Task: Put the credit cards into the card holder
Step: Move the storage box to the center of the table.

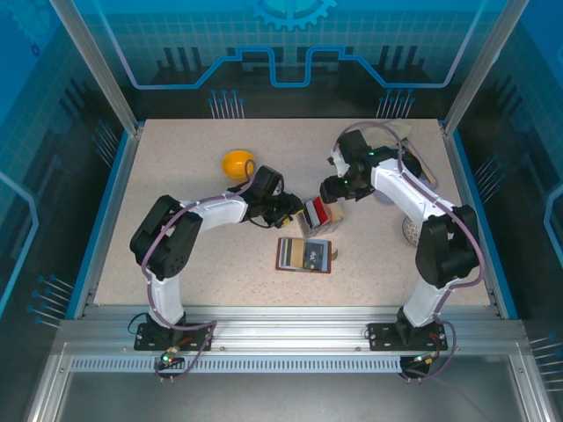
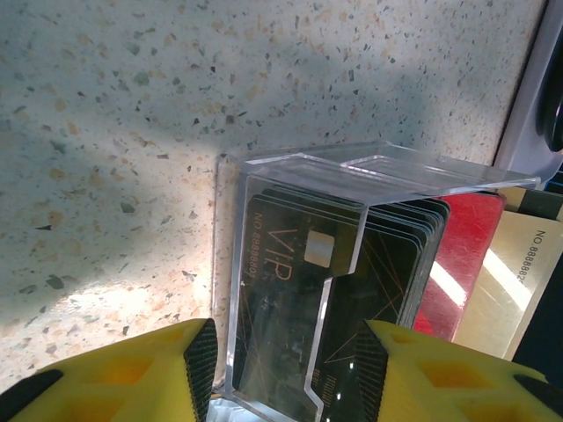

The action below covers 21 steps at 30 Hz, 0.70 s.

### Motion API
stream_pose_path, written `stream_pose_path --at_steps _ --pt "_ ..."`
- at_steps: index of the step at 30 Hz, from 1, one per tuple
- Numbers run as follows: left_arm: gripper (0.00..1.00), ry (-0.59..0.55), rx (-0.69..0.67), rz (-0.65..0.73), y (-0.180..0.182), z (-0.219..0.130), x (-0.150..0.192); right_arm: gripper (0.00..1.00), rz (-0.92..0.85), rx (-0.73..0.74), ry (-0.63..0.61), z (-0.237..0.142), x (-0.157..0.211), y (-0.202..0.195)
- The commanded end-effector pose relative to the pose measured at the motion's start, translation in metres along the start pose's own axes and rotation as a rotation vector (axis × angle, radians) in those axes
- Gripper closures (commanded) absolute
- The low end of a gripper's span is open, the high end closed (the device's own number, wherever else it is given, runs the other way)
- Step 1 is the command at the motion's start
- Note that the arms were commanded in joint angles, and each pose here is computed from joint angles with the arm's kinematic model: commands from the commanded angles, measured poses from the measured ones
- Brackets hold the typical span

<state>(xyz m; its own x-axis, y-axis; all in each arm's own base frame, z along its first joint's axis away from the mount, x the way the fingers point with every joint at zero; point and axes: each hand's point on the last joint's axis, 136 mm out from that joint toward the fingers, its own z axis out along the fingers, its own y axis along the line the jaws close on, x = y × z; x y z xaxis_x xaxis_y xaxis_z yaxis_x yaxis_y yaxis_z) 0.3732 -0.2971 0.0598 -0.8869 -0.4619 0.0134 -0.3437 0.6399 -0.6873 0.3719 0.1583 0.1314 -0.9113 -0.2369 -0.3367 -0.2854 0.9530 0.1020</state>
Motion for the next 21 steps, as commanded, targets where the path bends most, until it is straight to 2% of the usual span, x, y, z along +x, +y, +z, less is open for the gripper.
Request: stream_pose_path --at_steps 1,6,15,21 --pt "0.52 0.020 0.028 -0.003 -0.007 0.003 0.000 0.32 -0.062 0.103 0.045 0.004 0.003 -0.008" --pt "0.57 0.025 -0.009 -0.012 0.002 0.008 -0.001 0.34 -0.069 0.107 0.066 0.013 0.004 -0.004" --pt "0.52 0.059 0.025 -0.020 0.001 0.021 0.002 0.34 -0.068 0.115 0.102 0.022 0.009 -0.004" --pt "0.51 0.051 0.017 -0.017 0.004 0.015 0.004 0.33 -0.057 0.143 0.093 0.013 0.011 -0.007"
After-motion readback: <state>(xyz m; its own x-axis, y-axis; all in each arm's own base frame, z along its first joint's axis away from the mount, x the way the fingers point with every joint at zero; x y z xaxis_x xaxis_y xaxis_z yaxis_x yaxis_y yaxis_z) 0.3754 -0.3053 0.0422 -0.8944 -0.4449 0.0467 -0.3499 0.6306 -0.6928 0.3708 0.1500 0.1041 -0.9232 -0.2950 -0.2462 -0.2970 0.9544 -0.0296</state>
